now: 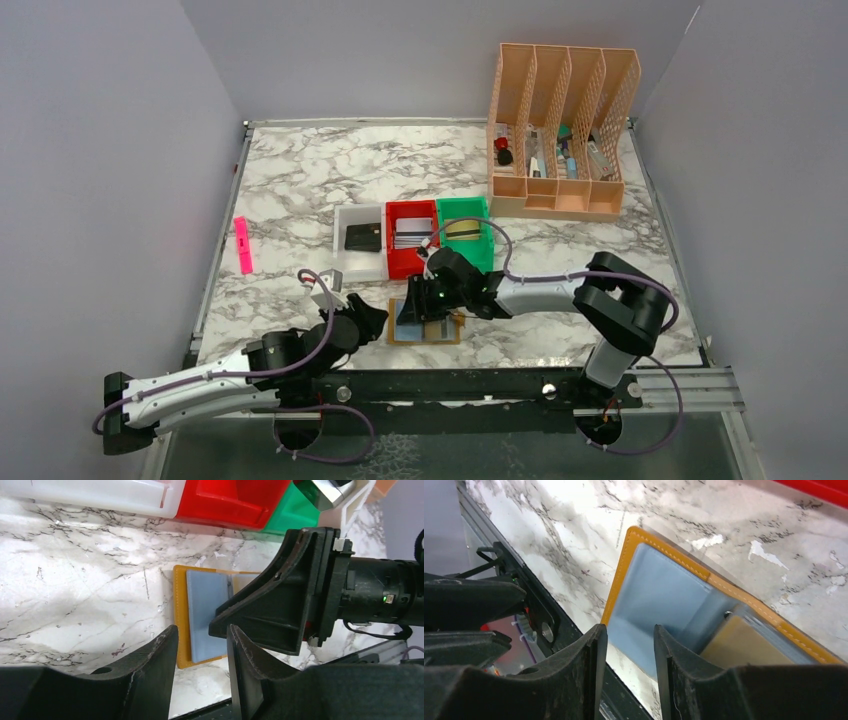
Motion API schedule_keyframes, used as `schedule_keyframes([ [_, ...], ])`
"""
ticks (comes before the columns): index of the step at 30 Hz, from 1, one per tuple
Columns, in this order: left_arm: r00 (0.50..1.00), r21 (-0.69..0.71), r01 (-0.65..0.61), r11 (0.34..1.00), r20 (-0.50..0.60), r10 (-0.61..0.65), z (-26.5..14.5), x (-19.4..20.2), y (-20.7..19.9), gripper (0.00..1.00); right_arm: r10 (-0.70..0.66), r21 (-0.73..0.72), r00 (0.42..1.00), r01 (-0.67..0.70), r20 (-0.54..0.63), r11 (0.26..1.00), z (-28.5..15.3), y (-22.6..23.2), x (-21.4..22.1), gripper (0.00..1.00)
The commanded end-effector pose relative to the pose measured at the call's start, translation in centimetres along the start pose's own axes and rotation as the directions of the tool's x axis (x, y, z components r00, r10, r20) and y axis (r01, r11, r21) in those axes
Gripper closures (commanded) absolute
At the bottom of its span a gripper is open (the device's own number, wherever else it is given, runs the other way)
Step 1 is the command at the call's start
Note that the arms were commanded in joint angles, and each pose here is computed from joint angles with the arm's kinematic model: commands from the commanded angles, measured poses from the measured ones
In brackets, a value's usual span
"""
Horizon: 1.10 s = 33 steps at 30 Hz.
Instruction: Take the credit cards out of the card holder
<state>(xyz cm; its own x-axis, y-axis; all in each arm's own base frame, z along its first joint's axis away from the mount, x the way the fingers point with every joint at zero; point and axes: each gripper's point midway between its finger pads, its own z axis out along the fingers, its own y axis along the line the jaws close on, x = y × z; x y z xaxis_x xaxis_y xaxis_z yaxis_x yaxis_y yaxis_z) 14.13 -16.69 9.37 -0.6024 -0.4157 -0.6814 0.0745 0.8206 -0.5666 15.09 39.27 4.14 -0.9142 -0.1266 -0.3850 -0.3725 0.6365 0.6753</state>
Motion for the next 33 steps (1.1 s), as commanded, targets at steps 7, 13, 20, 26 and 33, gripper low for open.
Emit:
schedule_keyframes([
  [7,0.994,0.109,-0.111,0.988,0.029,0.108,-1.2,-1.9,-2.5,0.56,-0.041,0.128,0.985,0.020,0.167,0.992,-2.7,0.3,-3.3,0.57],
  [13,0.981,0.246,-0.186,0.951,-0.010,0.194,-0.8,-0.8,-6.6,0.56,-0.052,0.206,0.974,0.006,0.218,0.979,-4.1,-1.7,-3.4,0.57],
  [20,0.967,0.340,-0.215,0.916,-0.057,0.248,0.6,1.5,-9.7,0.56,-0.052,0.316,0.978,-0.015,0.204,0.949,-5.9,-4.9,-1.5,0.57],
  [26,0.945,0.269,-0.256,0.929,-0.131,0.298,3.0,3.9,-9.6,0.55,-0.107,0.374,0.980,0.038,0.165,0.927,-6.7,-6.7,-0.5,0.54],
  [33,0.933,0.153,-0.277,0.949,-0.192,0.303,5.5,5.3,-8.0,0.55,-0.134,0.357,0.982,0.079,0.132,0.931,-5.9,-7.0,0.1,0.54],
])
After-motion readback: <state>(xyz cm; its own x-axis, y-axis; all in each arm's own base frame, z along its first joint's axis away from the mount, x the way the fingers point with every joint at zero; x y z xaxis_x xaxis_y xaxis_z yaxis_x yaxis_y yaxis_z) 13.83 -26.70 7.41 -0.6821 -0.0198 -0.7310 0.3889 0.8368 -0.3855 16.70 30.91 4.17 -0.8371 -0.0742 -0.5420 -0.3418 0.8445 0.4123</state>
